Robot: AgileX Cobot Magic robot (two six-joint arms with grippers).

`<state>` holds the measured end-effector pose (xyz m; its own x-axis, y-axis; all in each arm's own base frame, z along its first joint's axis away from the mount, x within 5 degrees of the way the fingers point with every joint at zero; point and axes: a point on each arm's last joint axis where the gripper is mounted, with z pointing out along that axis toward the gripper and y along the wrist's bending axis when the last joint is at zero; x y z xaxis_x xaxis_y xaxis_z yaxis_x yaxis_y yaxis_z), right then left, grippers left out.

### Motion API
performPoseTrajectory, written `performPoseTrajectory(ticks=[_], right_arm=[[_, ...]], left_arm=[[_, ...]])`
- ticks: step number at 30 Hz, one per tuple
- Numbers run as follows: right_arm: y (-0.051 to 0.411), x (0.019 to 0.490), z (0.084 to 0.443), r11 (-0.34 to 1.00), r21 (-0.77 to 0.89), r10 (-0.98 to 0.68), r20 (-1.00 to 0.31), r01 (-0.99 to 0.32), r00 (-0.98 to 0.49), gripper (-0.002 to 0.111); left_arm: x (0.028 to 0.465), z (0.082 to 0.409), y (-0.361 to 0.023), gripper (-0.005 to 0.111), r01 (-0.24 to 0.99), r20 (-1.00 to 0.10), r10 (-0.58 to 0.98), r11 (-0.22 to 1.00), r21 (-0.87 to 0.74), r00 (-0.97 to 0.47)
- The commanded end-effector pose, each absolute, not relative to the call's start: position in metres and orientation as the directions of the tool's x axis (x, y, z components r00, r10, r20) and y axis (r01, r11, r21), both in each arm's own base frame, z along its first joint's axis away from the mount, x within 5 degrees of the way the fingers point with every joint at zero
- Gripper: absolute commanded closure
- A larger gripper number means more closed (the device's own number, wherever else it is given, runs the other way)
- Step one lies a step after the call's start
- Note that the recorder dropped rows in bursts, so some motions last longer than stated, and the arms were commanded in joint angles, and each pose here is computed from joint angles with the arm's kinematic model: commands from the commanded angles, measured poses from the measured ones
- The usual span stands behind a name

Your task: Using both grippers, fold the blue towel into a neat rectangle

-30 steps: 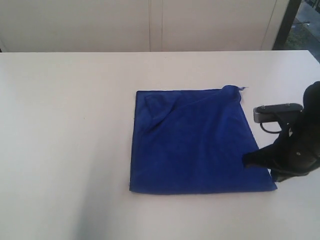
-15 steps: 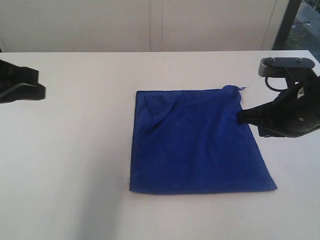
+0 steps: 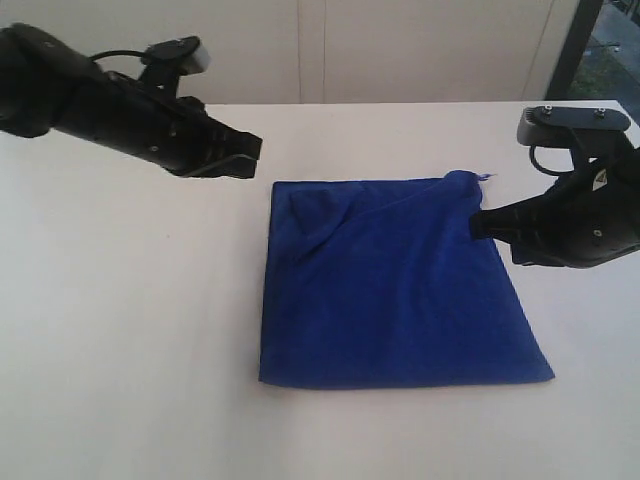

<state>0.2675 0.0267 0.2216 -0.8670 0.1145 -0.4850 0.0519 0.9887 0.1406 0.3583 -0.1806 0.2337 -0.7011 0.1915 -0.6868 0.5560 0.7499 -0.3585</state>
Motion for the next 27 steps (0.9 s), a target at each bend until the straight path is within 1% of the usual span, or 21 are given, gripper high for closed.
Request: performPoseTrajectory(ticks=[1,6,11,13,16,18,23,27], right_arm=[[0.027,0.268,0.225,0.989,0.141,0.108,-0.501,0.043,-0.859,0.108],[0.027,0.268,0.225,0.989,0.143,0.111,-0.504,0.044,-0.857,0.108],[0.027,0.268,0.225,0.989,0.143,0.111,-0.504,0.044,-0.857,0.108],[0.027,0.269,0.225,0.989,0.144,0.112,-0.507,0.044,-0.855,0.108],[0.027,0.269,0.225,0.989,0.144,0.112,-0.507,0.044,-0.855,0.108],[0.027,0.269,0.225,0.988,0.149,0.117,-0.505,0.047,-0.855,0.108],[0.027,0.269,0.226,0.987,0.153,0.121,-0.508,0.049,-0.853,0.108],[0.027,0.269,0.226,0.987,0.153,0.122,-0.509,0.049,-0.852,0.108]], left_arm=[[0.388,0.222,-0.204,0.107,0.6,-0.686,0.226,0.708,-0.372,-0.692],[0.413,0.205,-0.218,0.107,0.624,-0.676,0.25,0.677,-0.39,-0.693],[0.425,0.191,-0.223,0.106,0.634,-0.68,0.279,0.69,-0.348,-0.678],[0.429,0.185,-0.222,0.099,0.631,-0.688,0.283,0.705,-0.324,-0.668],[0.434,0.179,-0.22,0.083,0.611,-0.702,0.267,0.735,-0.295,-0.66],[0.436,0.177,-0.22,0.075,0.609,-0.703,0.265,0.737,-0.293,-0.66],[0.446,0.164,-0.225,0.073,0.609,-0.696,0.267,0.734,-0.302,-0.667],[0.446,0.155,-0.24,0.073,0.626,-0.7,0.283,0.723,-0.294,-0.656]])
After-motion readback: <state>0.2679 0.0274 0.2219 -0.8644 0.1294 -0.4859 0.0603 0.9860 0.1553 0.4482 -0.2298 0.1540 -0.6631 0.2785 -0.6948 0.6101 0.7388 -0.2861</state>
